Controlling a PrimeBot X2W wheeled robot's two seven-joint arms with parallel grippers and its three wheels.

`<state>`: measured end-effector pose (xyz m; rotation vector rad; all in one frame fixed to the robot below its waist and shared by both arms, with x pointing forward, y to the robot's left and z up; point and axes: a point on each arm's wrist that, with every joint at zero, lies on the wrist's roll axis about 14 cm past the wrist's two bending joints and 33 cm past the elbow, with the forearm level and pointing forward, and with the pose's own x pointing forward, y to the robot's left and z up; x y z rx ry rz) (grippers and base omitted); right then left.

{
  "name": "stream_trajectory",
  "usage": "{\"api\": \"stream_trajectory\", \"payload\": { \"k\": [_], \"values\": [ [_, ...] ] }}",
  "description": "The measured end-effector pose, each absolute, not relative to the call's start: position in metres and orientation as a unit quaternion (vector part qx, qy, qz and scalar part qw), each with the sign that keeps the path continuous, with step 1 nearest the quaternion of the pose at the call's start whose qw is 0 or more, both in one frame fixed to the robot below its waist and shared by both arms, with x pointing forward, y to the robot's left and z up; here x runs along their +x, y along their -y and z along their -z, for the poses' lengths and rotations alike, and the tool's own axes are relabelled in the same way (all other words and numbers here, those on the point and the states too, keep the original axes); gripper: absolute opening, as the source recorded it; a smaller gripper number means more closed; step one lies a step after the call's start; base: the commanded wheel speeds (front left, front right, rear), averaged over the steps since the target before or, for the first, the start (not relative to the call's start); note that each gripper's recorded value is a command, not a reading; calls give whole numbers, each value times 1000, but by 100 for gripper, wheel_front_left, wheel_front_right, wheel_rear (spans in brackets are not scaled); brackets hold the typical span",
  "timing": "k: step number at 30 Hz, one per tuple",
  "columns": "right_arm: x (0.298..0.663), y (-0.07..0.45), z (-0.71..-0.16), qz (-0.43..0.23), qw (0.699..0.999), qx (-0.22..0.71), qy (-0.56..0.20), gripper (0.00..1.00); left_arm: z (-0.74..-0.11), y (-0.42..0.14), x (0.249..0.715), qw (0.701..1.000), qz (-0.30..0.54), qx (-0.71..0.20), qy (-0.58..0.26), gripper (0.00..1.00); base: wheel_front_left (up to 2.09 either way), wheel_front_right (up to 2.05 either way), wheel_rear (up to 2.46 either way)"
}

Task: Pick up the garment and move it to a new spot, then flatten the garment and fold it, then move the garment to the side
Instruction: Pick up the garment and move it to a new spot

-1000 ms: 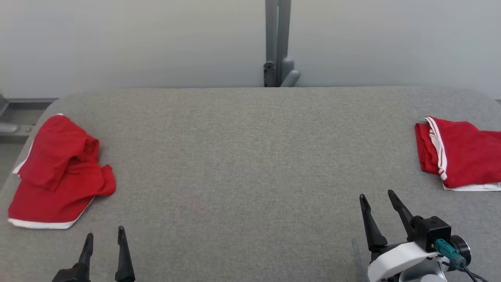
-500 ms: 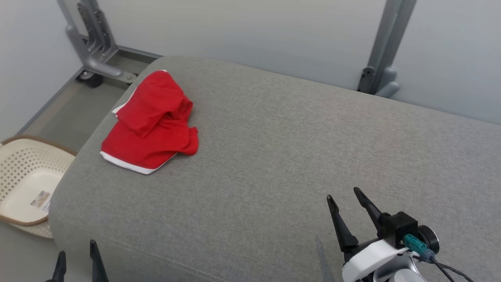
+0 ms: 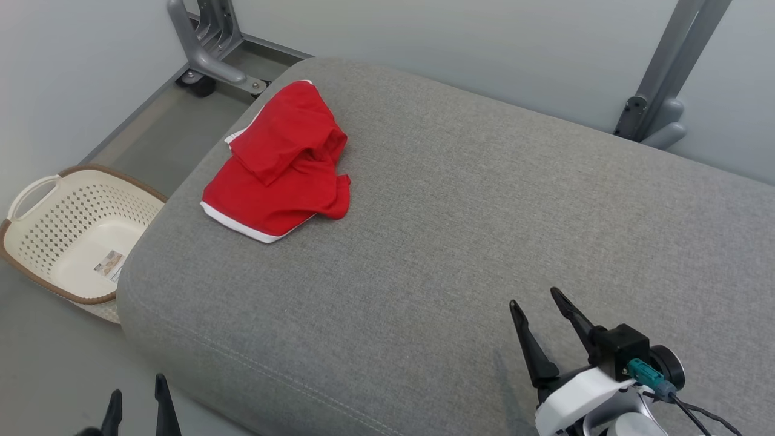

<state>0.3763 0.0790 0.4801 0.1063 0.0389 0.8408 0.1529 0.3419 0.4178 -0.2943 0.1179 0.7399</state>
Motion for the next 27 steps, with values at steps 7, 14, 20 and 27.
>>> {"api": "stream_trajectory", "payload": {
  "k": [7,14,20,27],
  "values": [
    [386,-60,-473,-403,915,25,-14,100,-432,-358,205,932,-330,-146,-36,100,0,0,0],
    [412,-40,-476,-394,919,9,7,100,-455,-354,295,966,-233,-107,-40,100,0,0,0],
    [435,-11,-471,-368,930,2,17,100,-455,-359,361,979,-177,-69,-71,100,0,0,0],
    [450,24,-456,-330,944,-2,6,100,-415,-349,404,978,-141,-46,-145,100,0,0,0]
  ]
}}
